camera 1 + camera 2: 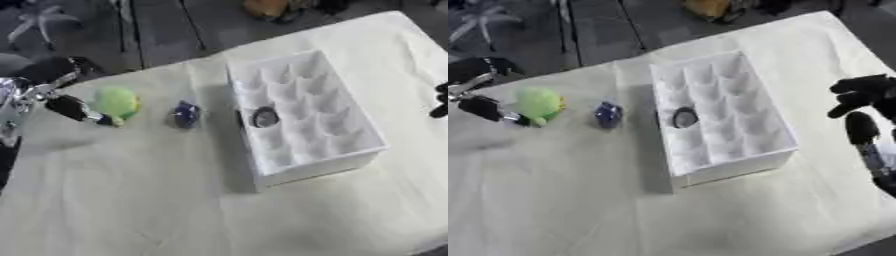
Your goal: Pick up objects on the table and place them in the box.
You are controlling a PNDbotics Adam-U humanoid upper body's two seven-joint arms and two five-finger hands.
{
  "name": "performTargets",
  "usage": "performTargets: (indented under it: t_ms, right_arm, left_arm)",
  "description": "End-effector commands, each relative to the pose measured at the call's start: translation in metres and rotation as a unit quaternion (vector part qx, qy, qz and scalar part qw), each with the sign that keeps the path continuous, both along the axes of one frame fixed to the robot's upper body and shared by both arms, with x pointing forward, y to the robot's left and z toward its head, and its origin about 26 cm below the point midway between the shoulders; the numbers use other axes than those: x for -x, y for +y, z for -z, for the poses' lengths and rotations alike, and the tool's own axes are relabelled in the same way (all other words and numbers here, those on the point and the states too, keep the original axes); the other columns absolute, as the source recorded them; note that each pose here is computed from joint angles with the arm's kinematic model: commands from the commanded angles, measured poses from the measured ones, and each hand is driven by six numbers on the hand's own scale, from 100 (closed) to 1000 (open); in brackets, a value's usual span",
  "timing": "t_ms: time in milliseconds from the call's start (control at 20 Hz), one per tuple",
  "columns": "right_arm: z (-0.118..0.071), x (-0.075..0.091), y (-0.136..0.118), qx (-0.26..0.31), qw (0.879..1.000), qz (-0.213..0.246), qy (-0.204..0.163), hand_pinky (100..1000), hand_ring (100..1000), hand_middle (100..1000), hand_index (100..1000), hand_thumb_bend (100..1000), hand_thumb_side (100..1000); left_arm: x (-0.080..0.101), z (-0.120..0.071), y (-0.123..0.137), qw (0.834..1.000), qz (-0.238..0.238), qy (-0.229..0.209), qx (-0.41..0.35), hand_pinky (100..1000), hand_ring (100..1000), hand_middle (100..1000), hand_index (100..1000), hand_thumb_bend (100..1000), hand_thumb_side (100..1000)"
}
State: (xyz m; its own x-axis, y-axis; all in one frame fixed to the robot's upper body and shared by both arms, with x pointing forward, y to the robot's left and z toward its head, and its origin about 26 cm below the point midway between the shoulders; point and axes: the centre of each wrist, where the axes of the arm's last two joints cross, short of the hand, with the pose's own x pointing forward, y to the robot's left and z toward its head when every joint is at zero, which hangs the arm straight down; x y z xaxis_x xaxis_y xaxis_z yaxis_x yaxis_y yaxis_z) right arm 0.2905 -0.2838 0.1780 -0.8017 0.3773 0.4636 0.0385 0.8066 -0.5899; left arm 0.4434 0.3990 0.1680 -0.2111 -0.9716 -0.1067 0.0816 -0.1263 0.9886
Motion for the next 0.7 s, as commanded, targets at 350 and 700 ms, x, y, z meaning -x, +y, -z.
performTargets:
  t_ms: [350, 700]
  right_arm:
    - [-0.011, 0.002, 0.001, 0.012, 1.0, -0.01, -0.015, 751, 574, 705, 816, 280, 738]
    - [-0.011, 0.002, 0.002, 0.013, 1.0, -0.011, -0.016, 751, 573, 704, 816, 279, 737]
  left_arm:
    - [-0.003, 0.008, 0.01, 0.997, -0.05, -0.058, -0.005, 780, 781, 808, 883, 944, 570]
    - [-0.004, 0.021, 0.009, 0.989, -0.068, -0.129, -0.005, 773, 774, 800, 873, 875, 559]
